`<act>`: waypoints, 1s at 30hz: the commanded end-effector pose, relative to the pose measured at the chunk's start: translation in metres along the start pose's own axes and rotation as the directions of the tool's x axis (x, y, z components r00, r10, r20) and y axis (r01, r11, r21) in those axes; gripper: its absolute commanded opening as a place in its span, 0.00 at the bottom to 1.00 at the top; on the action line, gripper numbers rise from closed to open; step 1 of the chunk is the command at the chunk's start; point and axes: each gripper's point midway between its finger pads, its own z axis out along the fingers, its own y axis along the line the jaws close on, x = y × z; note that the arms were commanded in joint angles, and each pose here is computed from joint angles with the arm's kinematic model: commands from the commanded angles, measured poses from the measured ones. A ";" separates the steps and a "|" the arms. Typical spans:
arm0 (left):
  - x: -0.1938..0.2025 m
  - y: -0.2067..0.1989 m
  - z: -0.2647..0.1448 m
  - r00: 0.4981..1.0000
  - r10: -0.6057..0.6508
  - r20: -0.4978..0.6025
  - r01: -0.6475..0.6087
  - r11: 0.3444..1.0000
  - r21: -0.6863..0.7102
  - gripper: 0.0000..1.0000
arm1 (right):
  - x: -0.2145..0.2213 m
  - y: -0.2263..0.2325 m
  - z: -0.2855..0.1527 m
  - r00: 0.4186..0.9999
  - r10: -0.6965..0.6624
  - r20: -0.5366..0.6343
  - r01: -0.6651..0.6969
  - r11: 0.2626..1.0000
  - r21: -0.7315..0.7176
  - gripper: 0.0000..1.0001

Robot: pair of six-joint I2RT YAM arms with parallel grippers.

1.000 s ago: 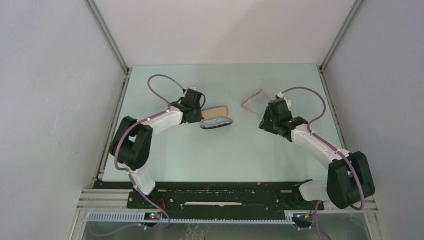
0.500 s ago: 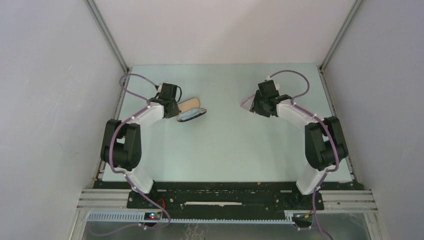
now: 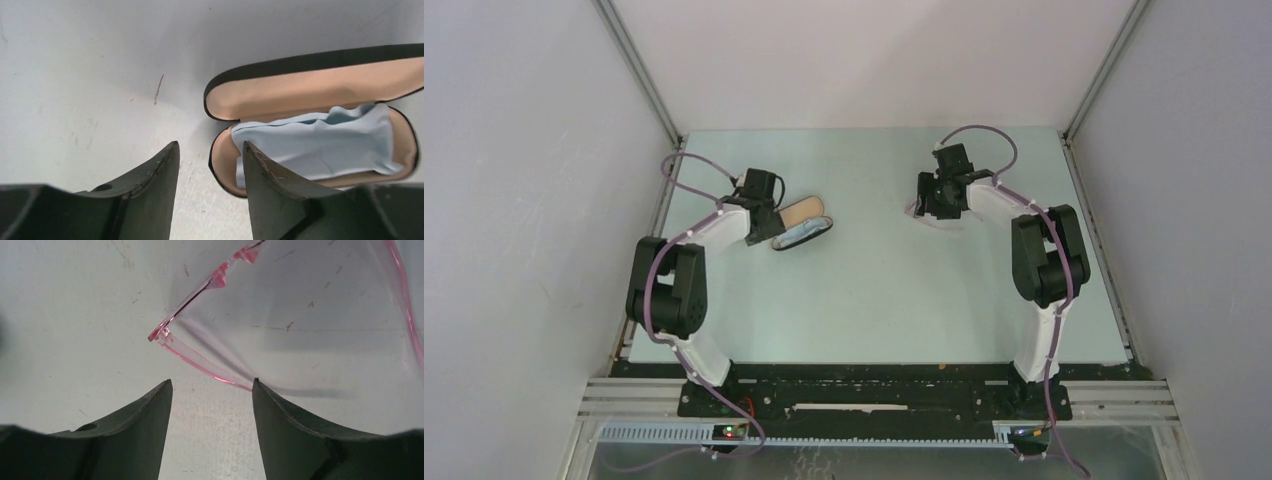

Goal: Organize the sunglasses

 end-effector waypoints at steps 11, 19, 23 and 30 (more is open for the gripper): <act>-0.046 -0.005 -0.149 0.972 -0.121 0.201 0.060 0.957 0.282 0.58 | -0.007 0.009 0.013 0.981 -0.190 -0.028 0.187 0.978 -0.088 0.53; -0.051 0.001 -0.205 0.951 -0.148 0.271 0.036 0.925 0.378 0.59 | 0.028 0.036 -0.004 0.973 -0.225 -0.061 0.216 0.968 -0.128 0.13; -0.042 0.000 -0.214 0.958 -0.142 0.249 0.029 0.912 0.409 0.59 | 0.062 0.059 -0.019 0.962 -0.257 -0.088 0.241 0.958 -0.157 0.05; -0.018 -0.005 -0.217 0.974 -0.120 0.192 0.015 0.881 0.472 0.60 | 0.143 0.101 -0.063 0.921 -0.364 -0.136 0.329 0.917 -0.227 0.04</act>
